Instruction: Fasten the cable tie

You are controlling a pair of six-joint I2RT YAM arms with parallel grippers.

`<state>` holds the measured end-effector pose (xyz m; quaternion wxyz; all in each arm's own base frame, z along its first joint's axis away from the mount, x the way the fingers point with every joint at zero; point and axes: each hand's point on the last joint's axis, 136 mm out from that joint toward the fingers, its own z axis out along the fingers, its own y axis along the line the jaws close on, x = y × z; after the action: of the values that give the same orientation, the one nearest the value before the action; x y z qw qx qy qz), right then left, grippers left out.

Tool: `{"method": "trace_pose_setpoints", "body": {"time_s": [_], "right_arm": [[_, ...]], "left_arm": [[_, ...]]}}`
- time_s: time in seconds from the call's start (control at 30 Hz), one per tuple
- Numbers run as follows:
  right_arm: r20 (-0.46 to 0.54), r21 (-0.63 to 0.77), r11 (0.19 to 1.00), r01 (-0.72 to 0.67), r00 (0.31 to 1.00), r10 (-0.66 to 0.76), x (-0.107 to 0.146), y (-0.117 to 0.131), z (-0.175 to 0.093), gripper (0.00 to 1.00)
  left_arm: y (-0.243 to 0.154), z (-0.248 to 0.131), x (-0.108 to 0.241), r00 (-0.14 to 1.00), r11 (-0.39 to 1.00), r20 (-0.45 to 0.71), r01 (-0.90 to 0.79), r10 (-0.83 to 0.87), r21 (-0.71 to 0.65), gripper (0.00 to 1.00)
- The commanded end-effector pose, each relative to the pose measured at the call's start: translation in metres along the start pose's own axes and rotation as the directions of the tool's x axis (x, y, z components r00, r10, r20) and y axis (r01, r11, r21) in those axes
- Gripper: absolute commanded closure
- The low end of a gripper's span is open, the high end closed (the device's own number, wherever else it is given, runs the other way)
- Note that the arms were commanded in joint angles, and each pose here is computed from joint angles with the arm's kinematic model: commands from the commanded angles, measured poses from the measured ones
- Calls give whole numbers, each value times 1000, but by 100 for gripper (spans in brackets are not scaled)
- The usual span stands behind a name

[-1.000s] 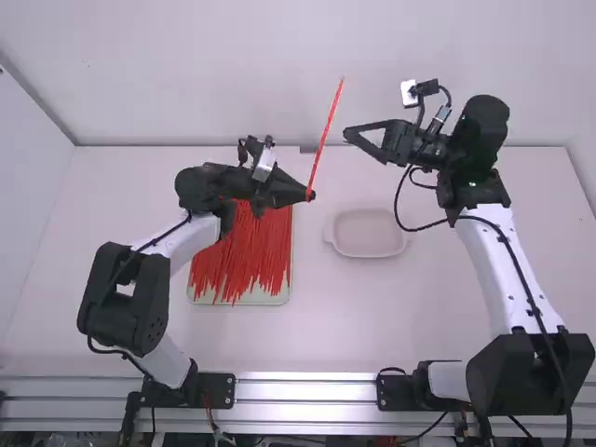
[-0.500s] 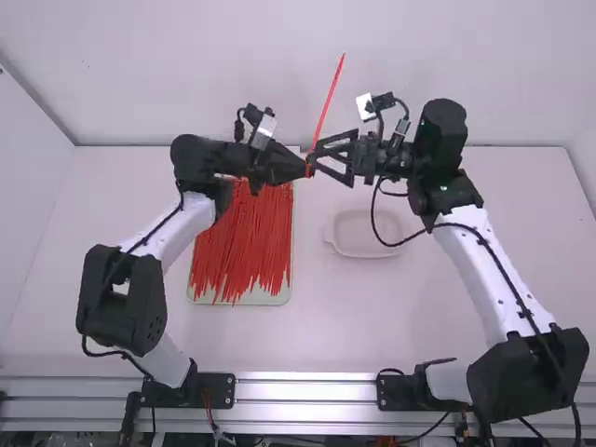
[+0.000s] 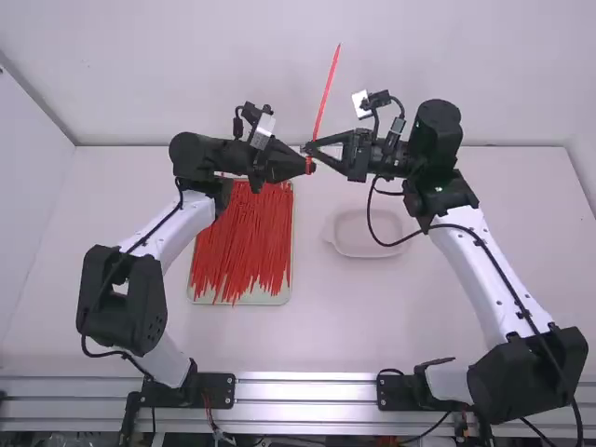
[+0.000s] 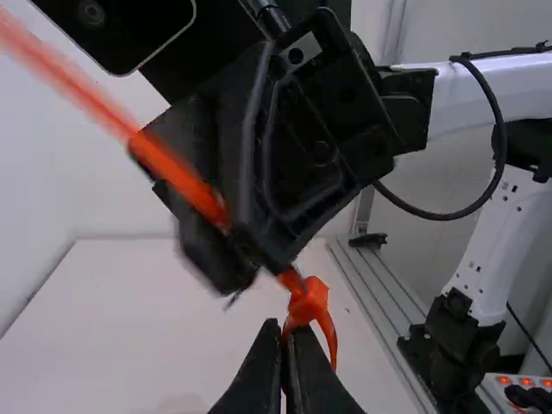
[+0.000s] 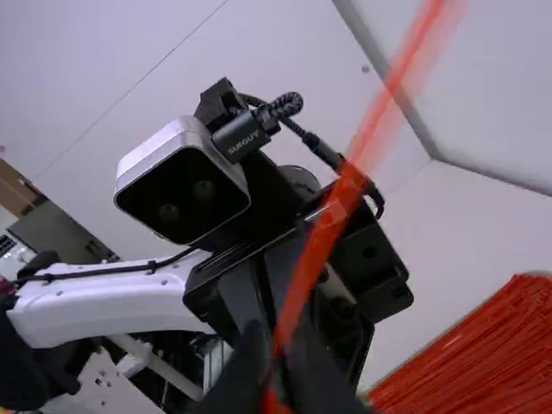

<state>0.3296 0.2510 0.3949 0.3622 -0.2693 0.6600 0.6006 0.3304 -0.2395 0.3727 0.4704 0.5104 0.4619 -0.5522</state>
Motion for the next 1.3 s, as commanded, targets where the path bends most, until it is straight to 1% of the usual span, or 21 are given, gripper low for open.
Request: {"method": "trace_pose_setpoints", "body": {"time_s": [0.0,0.23,0.27,0.3,0.33,0.47,0.53,0.6,0.67,0.7,0.73,0.8,0.83,0.9,0.97,1.03,1.1,1.17,1.2,1.23,1.27], "right_arm": [[22,4,999,35,999,-35,-10,12,-3,100],[22,4,999,33,999,-33,-10,12,-3,100],[21,4,999,33,999,-33,-10,12,-3,100],[21,4,999,34,999,-34,-10,12,-3,100],[21,3,999,34,999,-34,-10,12,-3,100],[23,7,999,42,999,-42,-12,9,-10,100],[30,19,997,70,997,-70,-17,3,-23,100],[38,32,997,67,997,-68,-20,-2,-32,100],[47,50,997,63,997,-65,-23,-9,-47,100],[49,71,995,69,996,-73,-24,-16,-57,100],[50,83,994,70,996,-74,-23,-19,-60,100],[58,145,988,54,996,-63,-21,-35,-73,100],[60,202,979,34,997,-47,-17,-49,-81,100],[60,265,964,5,998,-22,-10,-63,-89,100],[49,380,924,-38,999,21,4,-87,-104,100],[34,446,894,-52,999,41,14,-99,-111,100],[5,535,843,-58,998,66,28,-115,-118,100],[-16,599,798,-62,996,89,38,-125,-122,100],[-30,642,764,-64,994,107,44,-131,-126,100],[-53,727,684,-66,987,151,59,-143,-134,100],[-61,754,653,-61,985,163,63,-147,-137,100]], "left_arm": [[1,2,-9,999,999,10,-40,40,-4,98],[1,1,-9,999,999,10,-41,41,-5,97],[1,1,-10,999,999,12,-39,39,-7,73],[2,1,-10,999,999,12,-39,39,-8,71],[2,1,-10,999,999,12,-39,39,-8,1],[11,1,-10,999,999,36,24,-22,-43,1],[22,0,-4,996,994,44,76,-73,-75,1],[27,0,2,995,992,40,93,-90,-88,1],[33,0,11,993,988,30,114,-112,-107,1],[40,-1,19,990,981,26,142,-139,-131,1],[41,-1,21,989,980,24,145,-143,-135,1],[46,-2,32,985,972,15,172,-172,-160,1],[48,-2,38,985,971,4,173,-175,-165,1],[52,-6,45,980,961,-1,197,-201,-192,1],[66,-13,60,966,929,-2,249,-260,-275,1],[74,-19,73,957,903,-13,270,-291,-334,1],[82,-28,89,942,865,-28,296,-336,-405,1],[84,-33,99,930,844,-38,313,-364,-435,1],[86,-37,105,922,829,-46,322,-384,-457,1],[86,-41,116,908,808,-60,336,-414,-484,1],[85,-42,119,904,803,-68,339,-423,-491,1]]}}
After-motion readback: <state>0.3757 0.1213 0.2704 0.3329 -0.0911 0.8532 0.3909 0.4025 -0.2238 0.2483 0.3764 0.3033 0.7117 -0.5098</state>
